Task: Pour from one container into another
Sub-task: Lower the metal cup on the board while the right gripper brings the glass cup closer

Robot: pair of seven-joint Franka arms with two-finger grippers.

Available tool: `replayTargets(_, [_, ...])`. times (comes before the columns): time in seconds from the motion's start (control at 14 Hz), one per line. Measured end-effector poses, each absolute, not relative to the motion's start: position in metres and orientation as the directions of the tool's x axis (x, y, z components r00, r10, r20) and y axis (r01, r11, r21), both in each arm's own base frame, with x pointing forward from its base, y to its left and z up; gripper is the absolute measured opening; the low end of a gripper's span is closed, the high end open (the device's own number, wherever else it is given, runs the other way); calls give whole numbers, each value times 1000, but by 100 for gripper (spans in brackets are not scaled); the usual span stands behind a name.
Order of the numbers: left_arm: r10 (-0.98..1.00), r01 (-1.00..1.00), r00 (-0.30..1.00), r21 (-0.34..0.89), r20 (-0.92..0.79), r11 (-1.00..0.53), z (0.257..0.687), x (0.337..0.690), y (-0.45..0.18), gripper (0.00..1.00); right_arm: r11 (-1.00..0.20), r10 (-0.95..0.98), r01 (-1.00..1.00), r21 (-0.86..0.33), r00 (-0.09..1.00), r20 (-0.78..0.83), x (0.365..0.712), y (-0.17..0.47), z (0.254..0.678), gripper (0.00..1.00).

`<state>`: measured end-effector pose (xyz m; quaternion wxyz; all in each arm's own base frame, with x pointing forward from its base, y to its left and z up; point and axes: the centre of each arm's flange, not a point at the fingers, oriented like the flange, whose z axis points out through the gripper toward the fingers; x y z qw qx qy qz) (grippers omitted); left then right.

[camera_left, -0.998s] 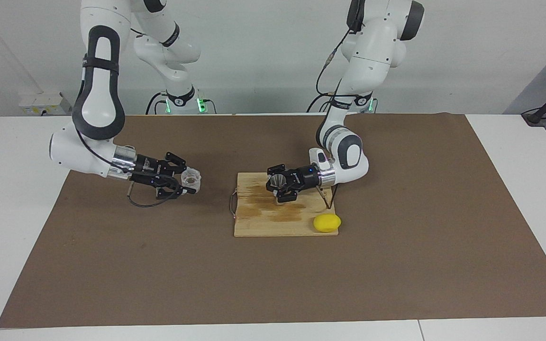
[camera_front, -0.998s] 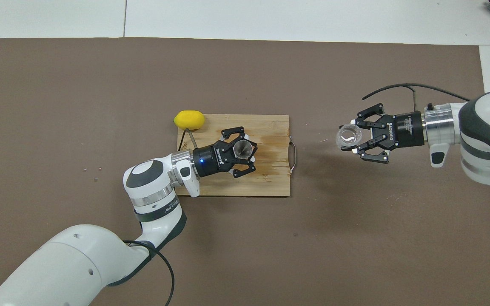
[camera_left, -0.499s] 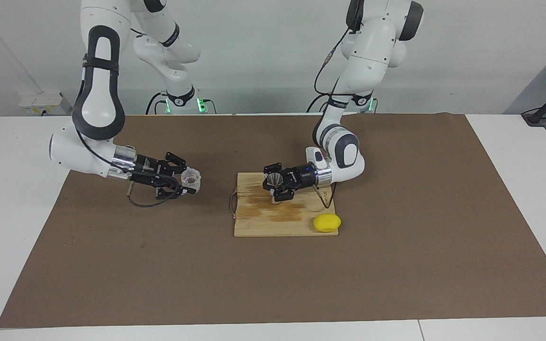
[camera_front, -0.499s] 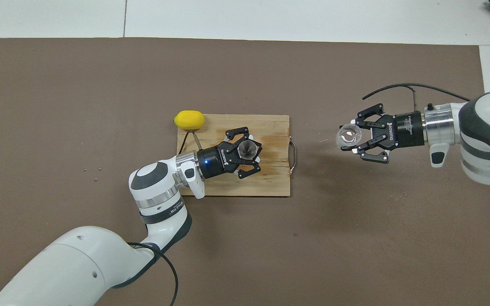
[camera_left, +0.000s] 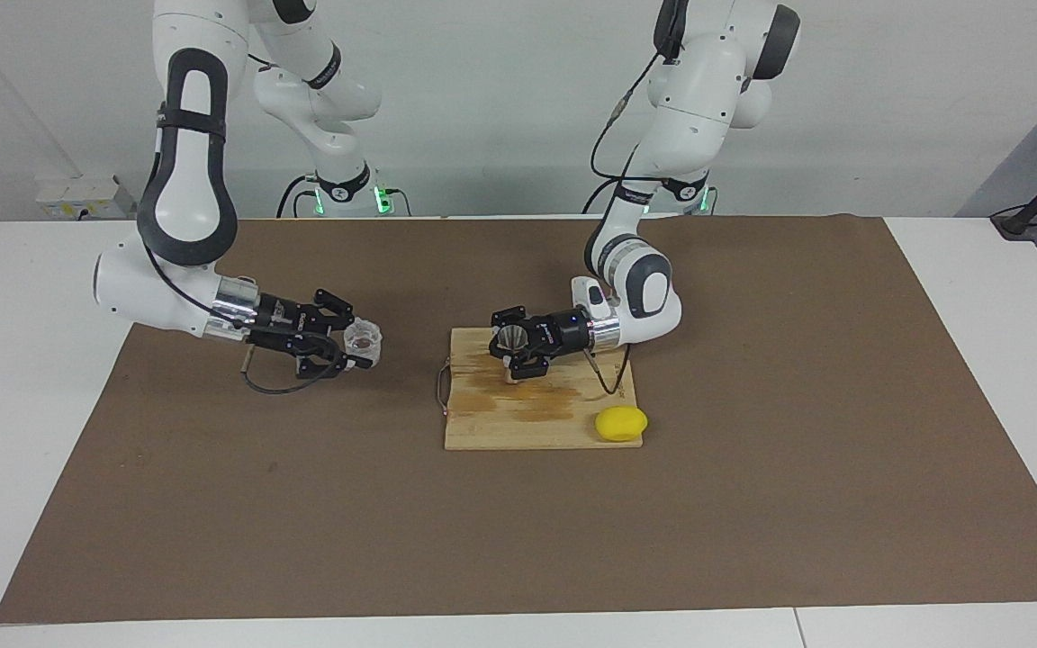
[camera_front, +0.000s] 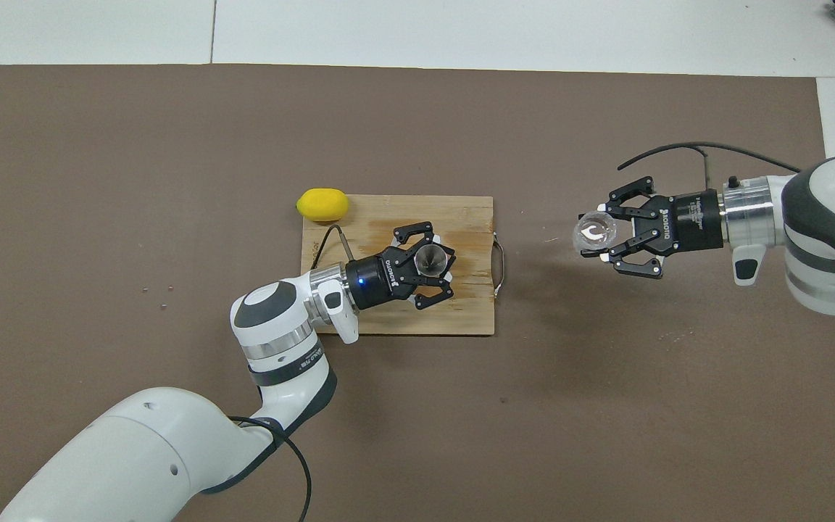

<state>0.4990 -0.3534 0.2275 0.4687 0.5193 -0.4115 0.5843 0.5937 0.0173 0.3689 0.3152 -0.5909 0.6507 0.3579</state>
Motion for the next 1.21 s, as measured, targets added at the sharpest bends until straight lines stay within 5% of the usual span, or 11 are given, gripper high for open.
replayTargets(0.5, [118, -975, -18, 9, 993, -223, 225, 499, -354, 10, 46, -544, -995, 93, -103, -833, 594, 18, 369, 52])
replayTargets(0.71, [115, -974, -18, 8, 993, -228, 224, 500, -352, 35, 30, -544, -995, 93, -94, -834, 593, 27, 369, 52])
replayTargets(0.78, [114, -973, -19, 8, 993, -229, 224, 501, -351, 35, 26, -545, -995, 92, -92, -833, 593, 30, 369, 52])
replayTargets(1.0, [113, -973, -20, 7, 993, -232, 224, 502, -349, 58, 21, -539, -996, 92, -88, -837, 593, 36, 370, 52])
replayTargets(1.21, [113, -972, -21, 6, 993, -233, 224, 503, -349, 70, 19, -544, -996, 82, -79, -835, 595, 45, 370, 52])
